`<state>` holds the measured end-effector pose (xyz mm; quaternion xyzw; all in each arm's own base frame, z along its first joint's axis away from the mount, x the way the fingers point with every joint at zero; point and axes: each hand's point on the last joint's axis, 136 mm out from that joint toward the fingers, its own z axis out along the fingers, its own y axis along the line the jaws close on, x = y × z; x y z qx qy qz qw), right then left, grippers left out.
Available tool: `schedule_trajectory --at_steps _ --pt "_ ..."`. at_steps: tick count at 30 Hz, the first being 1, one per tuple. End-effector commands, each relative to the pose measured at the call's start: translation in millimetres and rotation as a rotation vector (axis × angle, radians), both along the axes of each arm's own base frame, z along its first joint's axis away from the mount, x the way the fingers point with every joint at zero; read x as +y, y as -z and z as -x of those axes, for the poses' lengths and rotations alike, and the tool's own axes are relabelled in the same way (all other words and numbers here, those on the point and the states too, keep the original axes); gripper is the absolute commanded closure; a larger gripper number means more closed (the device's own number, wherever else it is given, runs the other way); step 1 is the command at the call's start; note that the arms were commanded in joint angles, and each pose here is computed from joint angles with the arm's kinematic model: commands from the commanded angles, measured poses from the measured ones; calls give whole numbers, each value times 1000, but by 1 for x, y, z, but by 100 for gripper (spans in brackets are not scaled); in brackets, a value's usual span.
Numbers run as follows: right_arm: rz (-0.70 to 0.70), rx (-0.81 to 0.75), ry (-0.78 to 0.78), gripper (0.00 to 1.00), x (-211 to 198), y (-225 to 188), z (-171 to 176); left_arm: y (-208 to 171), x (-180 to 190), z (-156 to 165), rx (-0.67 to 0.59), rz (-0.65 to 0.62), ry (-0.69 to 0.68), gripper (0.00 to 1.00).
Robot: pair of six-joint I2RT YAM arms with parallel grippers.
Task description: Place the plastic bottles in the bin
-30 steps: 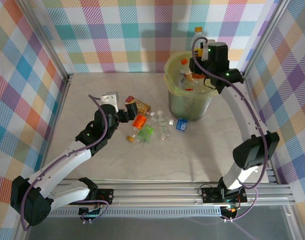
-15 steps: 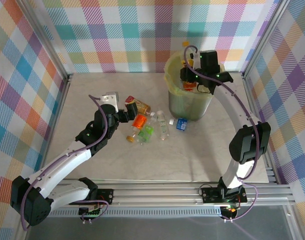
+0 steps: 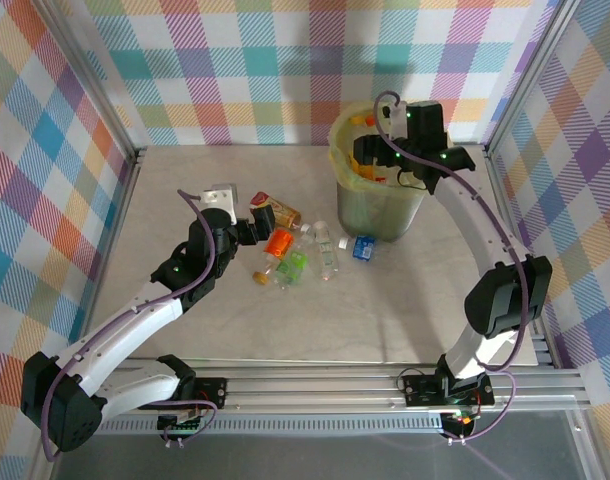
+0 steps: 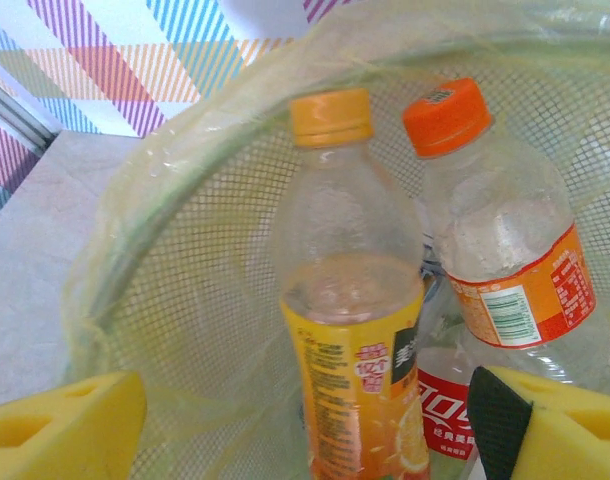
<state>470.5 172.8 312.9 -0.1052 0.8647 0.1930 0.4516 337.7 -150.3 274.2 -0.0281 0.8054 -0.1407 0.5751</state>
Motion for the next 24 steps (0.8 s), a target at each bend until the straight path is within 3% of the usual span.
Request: schedule_trajectory --at_steps 1,8,14,24 --pt "-35 -26 -24 16 5 -18 7 -11 6 -3 -37 9 -20 0" --pt "-41 -7 -29 26 7 -23 7 -8 6 -4 -29 3 -24 0" --pt "-48 7 -64 25 9 -31 20 -3 6 -6 7 -4 -23 0" --pt "64 25 -51 17 10 -39 93 28 21 -11 128 65 -46 0"
